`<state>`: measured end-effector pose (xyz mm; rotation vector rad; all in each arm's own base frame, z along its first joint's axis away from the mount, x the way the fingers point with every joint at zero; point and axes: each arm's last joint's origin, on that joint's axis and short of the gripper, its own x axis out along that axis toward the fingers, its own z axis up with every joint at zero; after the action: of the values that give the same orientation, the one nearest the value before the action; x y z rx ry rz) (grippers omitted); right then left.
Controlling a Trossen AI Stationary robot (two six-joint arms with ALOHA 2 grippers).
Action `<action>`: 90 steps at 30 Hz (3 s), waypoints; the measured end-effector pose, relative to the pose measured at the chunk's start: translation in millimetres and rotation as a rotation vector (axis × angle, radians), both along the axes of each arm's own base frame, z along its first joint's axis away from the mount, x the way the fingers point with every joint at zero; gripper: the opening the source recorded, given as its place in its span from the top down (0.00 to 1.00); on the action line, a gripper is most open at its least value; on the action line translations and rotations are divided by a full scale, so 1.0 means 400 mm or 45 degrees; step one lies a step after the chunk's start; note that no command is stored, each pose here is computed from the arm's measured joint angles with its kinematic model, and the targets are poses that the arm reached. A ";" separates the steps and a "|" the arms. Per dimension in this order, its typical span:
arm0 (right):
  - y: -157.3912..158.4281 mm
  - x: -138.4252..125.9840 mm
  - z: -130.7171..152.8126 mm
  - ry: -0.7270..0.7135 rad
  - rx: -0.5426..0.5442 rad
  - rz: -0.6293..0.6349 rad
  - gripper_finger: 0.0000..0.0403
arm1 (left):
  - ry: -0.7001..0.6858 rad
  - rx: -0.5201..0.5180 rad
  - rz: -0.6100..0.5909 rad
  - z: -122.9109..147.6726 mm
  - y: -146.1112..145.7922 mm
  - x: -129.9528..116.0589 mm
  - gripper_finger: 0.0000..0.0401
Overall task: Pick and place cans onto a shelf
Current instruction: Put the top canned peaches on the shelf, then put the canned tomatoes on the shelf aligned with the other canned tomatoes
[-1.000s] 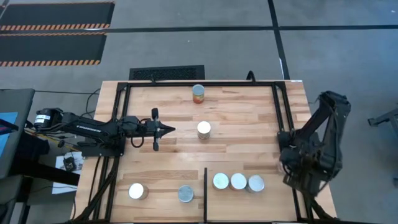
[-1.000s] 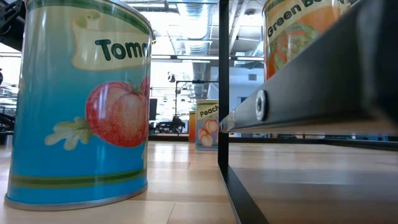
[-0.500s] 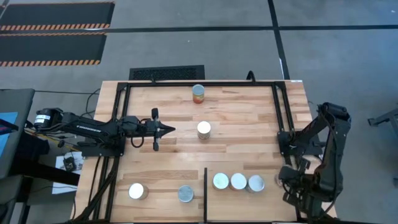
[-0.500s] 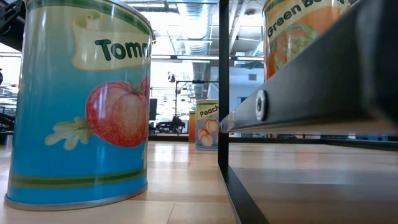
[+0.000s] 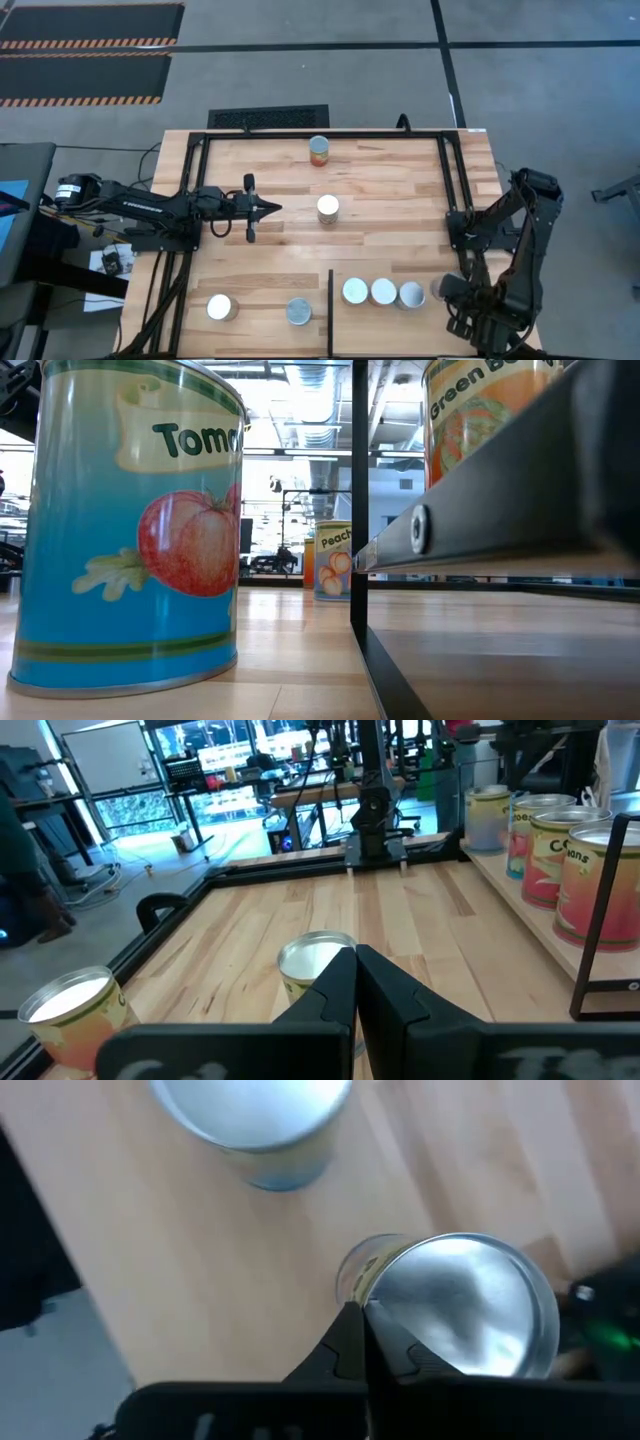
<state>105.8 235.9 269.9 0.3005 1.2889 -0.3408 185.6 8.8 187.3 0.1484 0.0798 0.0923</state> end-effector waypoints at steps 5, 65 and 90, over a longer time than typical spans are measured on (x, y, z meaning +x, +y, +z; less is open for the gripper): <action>0.007 0.014 0.001 -0.021 0.059 -0.005 0.99 | 0.000 0.001 0.000 0.000 0.000 0.000 1.00; 0.003 0.067 0.016 -0.016 0.157 -0.003 0.86 | 0.007 0.002 -0.001 -0.001 0.000 0.000 1.00; -0.017 0.081 0.074 0.051 0.163 -0.044 0.65 | 0.006 0.003 -0.001 -0.001 0.000 0.000 1.00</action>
<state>138.3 229.3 299.5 0.4264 1.3490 -0.2955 185.6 8.8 186.9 0.1507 0.0844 0.0912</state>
